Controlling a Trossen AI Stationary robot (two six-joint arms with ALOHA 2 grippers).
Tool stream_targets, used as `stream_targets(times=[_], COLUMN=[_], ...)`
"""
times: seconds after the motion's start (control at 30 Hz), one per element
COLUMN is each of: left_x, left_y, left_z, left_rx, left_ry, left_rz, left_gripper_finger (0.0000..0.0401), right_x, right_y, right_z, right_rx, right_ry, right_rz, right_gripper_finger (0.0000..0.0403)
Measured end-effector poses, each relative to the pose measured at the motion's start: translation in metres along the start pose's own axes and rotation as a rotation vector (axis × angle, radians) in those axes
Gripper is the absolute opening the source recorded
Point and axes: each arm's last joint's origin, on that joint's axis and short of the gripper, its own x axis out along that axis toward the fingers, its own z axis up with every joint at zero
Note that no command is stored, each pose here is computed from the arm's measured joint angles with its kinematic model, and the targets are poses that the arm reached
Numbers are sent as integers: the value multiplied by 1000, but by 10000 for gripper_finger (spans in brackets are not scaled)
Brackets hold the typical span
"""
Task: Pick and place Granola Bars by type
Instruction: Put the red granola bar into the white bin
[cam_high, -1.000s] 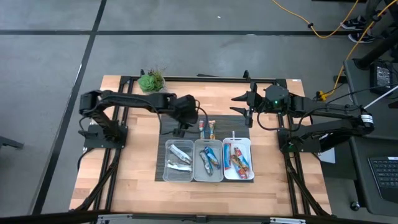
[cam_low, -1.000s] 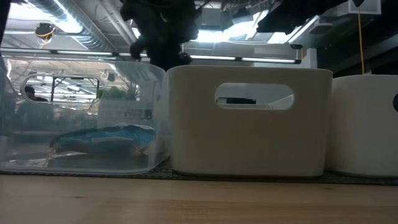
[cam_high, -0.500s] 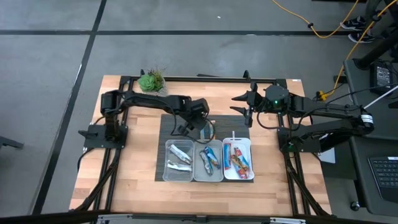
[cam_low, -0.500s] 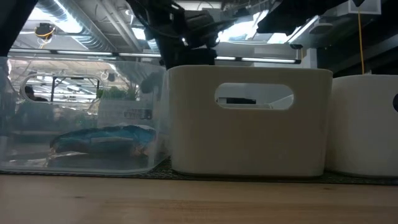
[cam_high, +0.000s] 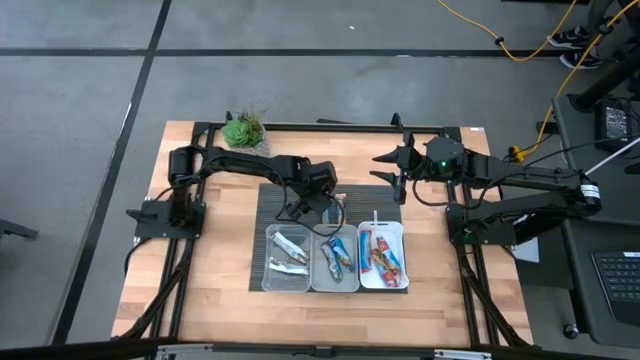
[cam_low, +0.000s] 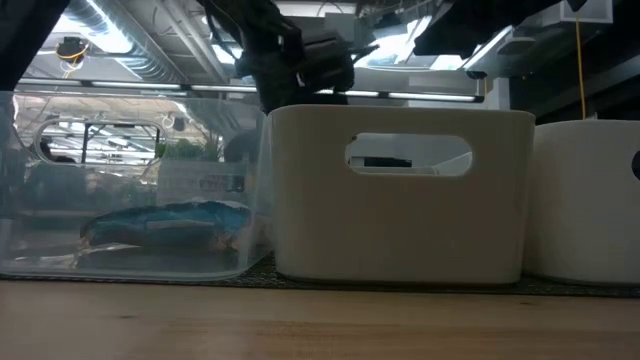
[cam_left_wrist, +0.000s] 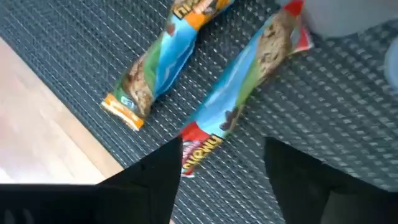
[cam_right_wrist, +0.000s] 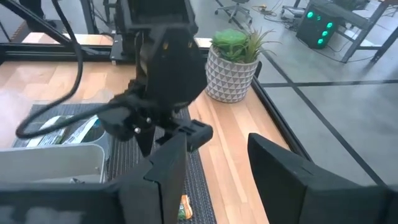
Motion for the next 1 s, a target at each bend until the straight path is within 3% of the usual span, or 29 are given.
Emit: stream_targets(times=[0.17, 0.3, 0.5, 1.0], left_x=[6, 15, 37, 31], left_y=[6, 7, 0, 7], left_z=[7, 6, 0, 8], left_rx=[50, 43, 11, -59], left_ry=[-32, -30, 21, 64], left_rz=[78, 80, -1, 29], left_gripper_finger=[233, 229, 210, 75], right_x=[0, 0, 0, 0], right_y=[0, 0, -1, -1], right_z=[-1, -3, -4, -4], right_rx=[3, 20, 22, 18], right_ry=[13, 35, 43, 44], right_rz=[0, 2, -2, -4], right_gripper_finger=[174, 174, 174, 174])
